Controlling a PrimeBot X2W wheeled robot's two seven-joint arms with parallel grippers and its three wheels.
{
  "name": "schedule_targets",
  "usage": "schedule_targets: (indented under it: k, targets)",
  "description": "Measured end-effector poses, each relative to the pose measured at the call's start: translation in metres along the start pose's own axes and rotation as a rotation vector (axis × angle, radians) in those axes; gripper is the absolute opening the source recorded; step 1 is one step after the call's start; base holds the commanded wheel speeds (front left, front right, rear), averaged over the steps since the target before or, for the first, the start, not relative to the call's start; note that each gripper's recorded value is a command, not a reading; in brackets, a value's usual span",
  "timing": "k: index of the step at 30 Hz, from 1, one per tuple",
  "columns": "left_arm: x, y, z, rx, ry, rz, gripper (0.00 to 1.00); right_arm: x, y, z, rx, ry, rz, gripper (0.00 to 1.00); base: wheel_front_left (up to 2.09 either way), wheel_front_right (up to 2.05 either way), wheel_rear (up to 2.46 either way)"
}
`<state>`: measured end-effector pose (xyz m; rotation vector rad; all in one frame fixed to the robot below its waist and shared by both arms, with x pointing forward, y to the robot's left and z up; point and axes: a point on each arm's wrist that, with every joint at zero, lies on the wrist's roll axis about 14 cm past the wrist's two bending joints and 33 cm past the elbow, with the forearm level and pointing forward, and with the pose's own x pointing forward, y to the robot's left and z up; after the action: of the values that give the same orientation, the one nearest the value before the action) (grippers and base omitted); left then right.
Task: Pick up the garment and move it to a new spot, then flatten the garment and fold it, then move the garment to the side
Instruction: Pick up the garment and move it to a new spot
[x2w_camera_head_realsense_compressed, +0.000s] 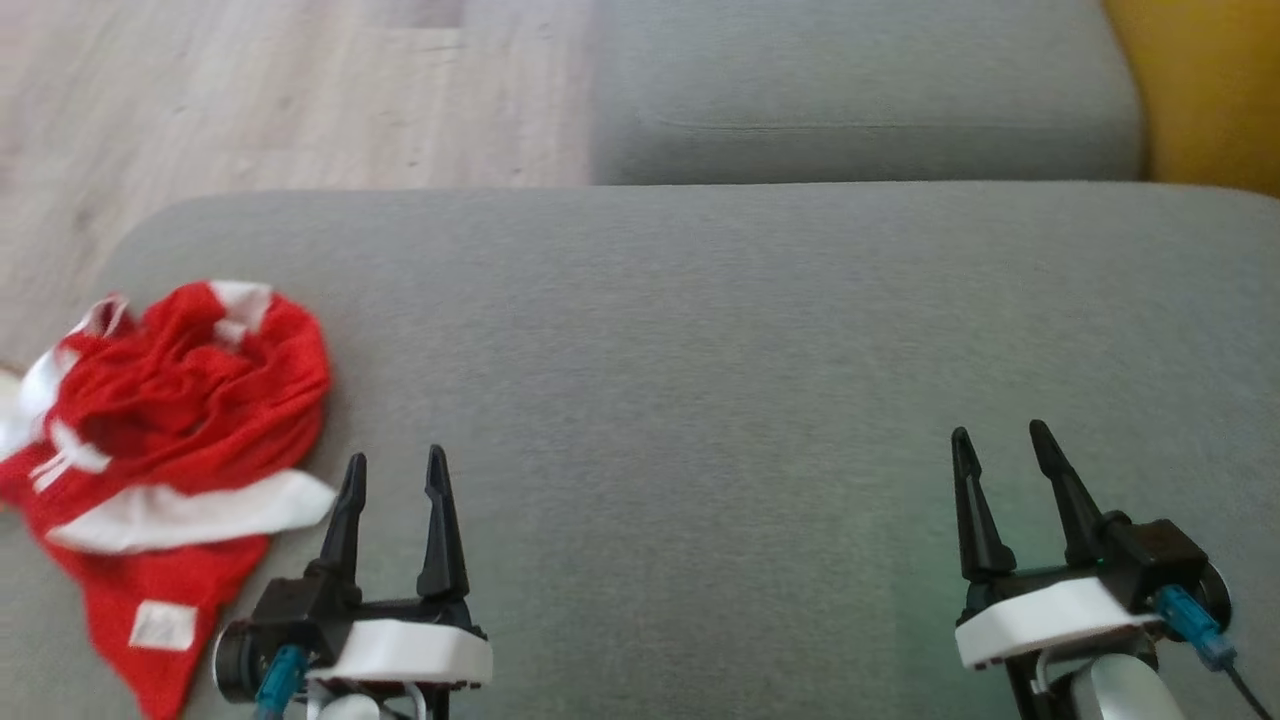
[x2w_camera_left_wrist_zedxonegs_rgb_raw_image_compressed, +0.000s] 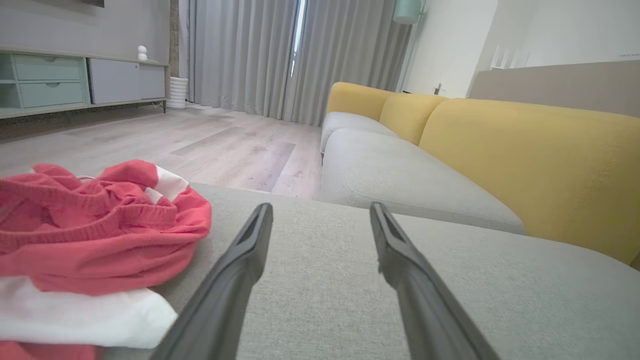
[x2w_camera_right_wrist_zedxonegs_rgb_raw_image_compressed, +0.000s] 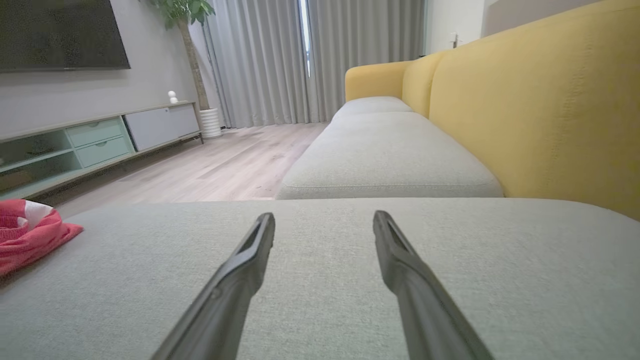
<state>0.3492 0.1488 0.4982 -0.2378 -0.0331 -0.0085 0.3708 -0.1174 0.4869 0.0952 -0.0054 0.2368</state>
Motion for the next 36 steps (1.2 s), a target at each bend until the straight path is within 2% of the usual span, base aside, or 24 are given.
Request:
schedule_targets:
  k: [15,23,30,36]
  targets:
    - [-0.054,0.092,0.021,0.013,-0.066,0.321,1.00,0.041,0.088,-0.012,0.005,0.034,0.274,1.00,0.00,0.00,0.00]
    - [-0.085,0.126,0.025,0.020,-0.082,0.456,1.00,0.050,0.123,-0.018,0.010,0.051,0.378,1.00,0.00,0.00,0.00]
    - [-0.079,0.137,0.045,0.090,-0.120,0.474,1.00,0.053,0.125,-0.029,0.011,0.077,0.386,1.00,0.00,0.00,0.00]
    - [-0.022,0.143,0.087,0.182,-0.195,0.402,1.00,0.065,0.111,-0.047,-0.019,0.110,0.383,1.00,0.00,0.00,0.00]
